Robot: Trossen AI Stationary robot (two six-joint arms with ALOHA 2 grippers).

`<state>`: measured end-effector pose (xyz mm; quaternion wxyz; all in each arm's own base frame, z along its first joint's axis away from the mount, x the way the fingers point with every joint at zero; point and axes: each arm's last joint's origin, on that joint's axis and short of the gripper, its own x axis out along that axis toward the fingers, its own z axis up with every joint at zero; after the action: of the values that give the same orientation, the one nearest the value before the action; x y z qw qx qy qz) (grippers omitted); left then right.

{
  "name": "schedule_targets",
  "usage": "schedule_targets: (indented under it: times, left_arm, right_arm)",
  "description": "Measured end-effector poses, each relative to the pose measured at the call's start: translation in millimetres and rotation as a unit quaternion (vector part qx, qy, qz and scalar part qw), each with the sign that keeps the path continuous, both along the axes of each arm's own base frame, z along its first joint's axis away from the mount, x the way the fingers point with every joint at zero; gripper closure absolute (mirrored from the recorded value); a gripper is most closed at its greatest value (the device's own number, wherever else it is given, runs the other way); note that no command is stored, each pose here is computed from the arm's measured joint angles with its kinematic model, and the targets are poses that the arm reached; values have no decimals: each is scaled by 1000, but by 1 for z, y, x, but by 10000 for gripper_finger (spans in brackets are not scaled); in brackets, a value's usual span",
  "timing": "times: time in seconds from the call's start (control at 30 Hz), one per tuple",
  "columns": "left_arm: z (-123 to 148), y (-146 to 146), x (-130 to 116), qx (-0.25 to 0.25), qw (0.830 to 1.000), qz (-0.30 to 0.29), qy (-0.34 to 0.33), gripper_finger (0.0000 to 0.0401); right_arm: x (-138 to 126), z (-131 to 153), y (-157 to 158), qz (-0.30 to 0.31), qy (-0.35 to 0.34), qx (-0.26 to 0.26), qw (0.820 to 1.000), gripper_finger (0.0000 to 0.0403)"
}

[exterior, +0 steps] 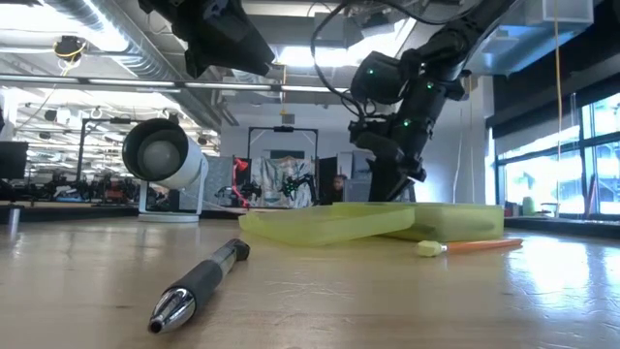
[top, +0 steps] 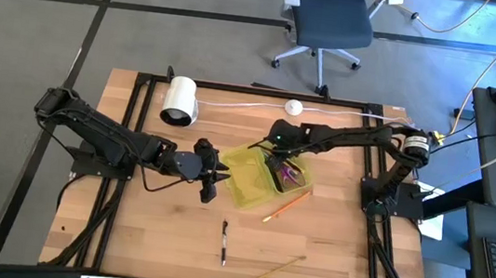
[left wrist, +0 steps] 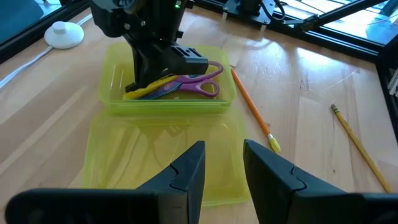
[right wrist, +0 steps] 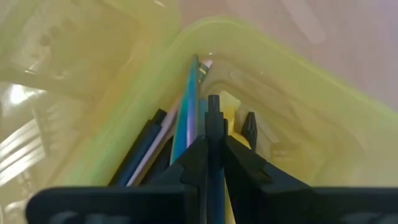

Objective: Pick & place school supplies into a supply box
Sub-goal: Put the right black pen into the yellow supply box, then put the orange pencil into the yellow supply box

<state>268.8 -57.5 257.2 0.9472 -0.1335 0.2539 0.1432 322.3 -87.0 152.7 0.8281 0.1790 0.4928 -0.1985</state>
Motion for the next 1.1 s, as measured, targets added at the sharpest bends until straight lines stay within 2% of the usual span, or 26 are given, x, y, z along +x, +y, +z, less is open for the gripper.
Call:
schedule_targets:
  times: [0.43,0.63,0.77,0.83,0.93,1.1]
  left_arm:
    - [0,0,0,0,1000,0,0,299]
    - [0,0,0,0,1000,0,0,299]
    - [0,0,0,0,1000,0,0,299]
    - [0,0,0,0,1000,0,0,299]
    - [0,0,0,0,1000,0,0,299]
    - [0,0,0,0,1000,0,0,299]
  right_arm:
    - [0,0,0,0,-1,0,1000,349]
    - [-1,2,0,2,-1,-1,1000,311]
    - [-4,12,1,24,-8,-15,1000,289]
    - [-7,22,4,53,-14,-26,998,286]
    - [-10,38,18,136,-26,-39,990,285]
    - [-12,64,63,292,-82,-39,952,285]
